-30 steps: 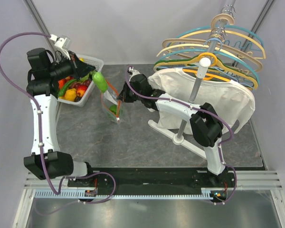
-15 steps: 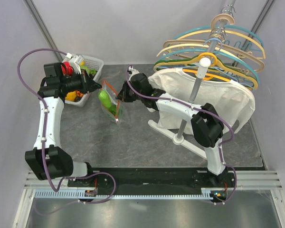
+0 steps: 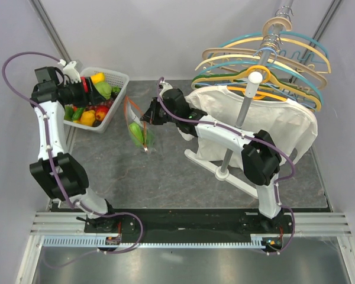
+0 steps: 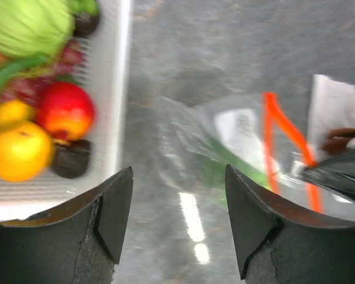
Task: Place the food in the zip-top bag and seal the zipper
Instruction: Place the fake vegetable in the zipper food storage bag, then pick up the fake vegetable from the bin.
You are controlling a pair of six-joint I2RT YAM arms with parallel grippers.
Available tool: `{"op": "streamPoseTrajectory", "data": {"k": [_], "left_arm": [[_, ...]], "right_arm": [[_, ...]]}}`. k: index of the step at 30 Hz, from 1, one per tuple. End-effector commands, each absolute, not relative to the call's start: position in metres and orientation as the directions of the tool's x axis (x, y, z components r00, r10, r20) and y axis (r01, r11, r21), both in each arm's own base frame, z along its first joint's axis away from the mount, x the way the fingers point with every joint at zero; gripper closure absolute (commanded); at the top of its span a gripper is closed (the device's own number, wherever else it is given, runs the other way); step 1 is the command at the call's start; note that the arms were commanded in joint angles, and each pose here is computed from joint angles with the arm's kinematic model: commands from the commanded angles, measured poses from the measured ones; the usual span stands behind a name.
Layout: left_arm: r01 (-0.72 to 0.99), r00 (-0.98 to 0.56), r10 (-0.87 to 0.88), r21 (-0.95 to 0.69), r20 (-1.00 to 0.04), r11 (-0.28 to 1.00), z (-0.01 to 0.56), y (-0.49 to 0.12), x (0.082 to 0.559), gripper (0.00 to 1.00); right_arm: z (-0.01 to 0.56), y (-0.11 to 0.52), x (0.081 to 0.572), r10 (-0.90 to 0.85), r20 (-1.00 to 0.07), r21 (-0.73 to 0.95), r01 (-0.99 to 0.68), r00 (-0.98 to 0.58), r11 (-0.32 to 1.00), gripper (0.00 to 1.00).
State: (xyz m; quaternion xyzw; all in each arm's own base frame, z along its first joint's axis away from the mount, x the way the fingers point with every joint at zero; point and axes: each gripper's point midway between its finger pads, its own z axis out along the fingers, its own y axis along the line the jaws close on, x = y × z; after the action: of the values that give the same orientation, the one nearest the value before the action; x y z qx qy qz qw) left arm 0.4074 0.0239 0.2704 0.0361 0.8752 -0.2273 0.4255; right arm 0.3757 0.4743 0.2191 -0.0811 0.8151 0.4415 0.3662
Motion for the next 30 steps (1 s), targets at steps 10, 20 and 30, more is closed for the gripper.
{"op": "streamPoseTrajectory", "data": {"k": [10, 20, 30], "left_arm": [[0.372, -0.637, 0.343, 0.114, -0.690, 0.921, 0.230, 0.120, 0.469, 0.34], [0.366, -0.627, 0.422, 0.230, -0.655, 0.902, 0.197, 0.147, 0.526, 0.38], [0.362, -0.661, 0.469, 0.299, -0.585, 0.883, 0.156, 0.161, 0.546, 0.43]], "right_arm": [[0.259, 0.479, 0.376, 0.245, -0.684, 0.684, -0.488, -0.687, 0.543, 1.00], [0.255, 0.480, 0.376, 0.247, -0.683, 0.688, -0.492, -0.687, 0.534, 1.00], [0.244, 0.482, 0.372, 0.237, -0.654, 0.709, -0.472, -0.718, 0.524, 1.00]]}}
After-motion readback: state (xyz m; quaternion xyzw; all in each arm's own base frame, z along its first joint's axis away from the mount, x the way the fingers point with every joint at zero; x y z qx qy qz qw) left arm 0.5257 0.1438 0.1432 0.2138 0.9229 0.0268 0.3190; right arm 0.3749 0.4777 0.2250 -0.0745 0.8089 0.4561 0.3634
